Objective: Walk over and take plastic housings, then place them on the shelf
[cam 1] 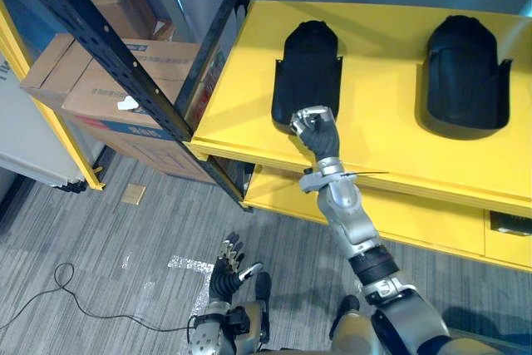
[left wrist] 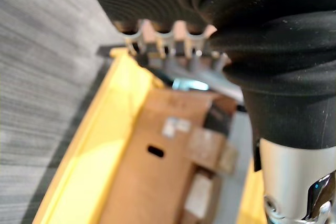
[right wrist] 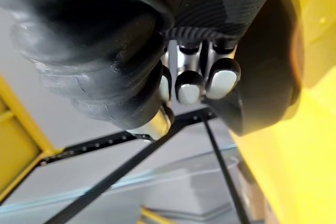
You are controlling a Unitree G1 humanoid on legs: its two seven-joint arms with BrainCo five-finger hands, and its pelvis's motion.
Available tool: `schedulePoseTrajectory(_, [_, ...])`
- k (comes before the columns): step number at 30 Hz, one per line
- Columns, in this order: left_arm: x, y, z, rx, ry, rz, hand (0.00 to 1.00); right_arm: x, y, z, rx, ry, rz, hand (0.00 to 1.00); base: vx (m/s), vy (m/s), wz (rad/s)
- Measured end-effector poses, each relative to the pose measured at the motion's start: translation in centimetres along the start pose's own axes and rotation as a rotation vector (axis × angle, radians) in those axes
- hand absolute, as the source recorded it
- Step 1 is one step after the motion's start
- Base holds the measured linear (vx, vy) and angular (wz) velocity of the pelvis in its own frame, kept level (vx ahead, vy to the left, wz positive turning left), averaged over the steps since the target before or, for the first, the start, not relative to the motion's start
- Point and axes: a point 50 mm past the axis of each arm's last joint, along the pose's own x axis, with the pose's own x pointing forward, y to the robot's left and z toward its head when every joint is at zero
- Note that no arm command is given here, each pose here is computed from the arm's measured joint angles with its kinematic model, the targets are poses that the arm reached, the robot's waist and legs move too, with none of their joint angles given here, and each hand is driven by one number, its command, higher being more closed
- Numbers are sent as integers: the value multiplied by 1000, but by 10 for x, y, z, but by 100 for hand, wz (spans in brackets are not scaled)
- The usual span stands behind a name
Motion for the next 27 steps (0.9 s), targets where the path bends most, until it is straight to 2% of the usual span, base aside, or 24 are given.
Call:
schedulePoseTrajectory(5, [-1, 1, -1, 0, 3, 10, 0, 0, 5, 0, -1, 1, 49, 100, -1, -2, -1])
schedulePoseTrajectory(6, [-1, 0, -1, 0, 3, 10, 0, 0, 5, 1, -1, -4, 47, 0, 0, 0, 0])
schedulePoseTrajectory(10, [-1, -1, -1, -1, 5, 9, 0, 0, 3, 8, -9, -52, 15, 0, 0, 0, 0])
schedulePoseTrajectory(15, [-1, -1, -2, -1, 8, 6, 0, 1, 1, 30, -157, -184, 43, 0, 0, 0, 0])
schedulePoseTrajectory(19, [-1, -2, -4, 2, 27, 5, 0, 3, -9, 36, -250, -198, 47, 0, 4, -1, 3])
schedulePoseTrajectory(27, [-4, -5, -12, 19, 71, -24, 0, 13, -26, 35, -556, -168, 225, 0, 8, -1, 2])
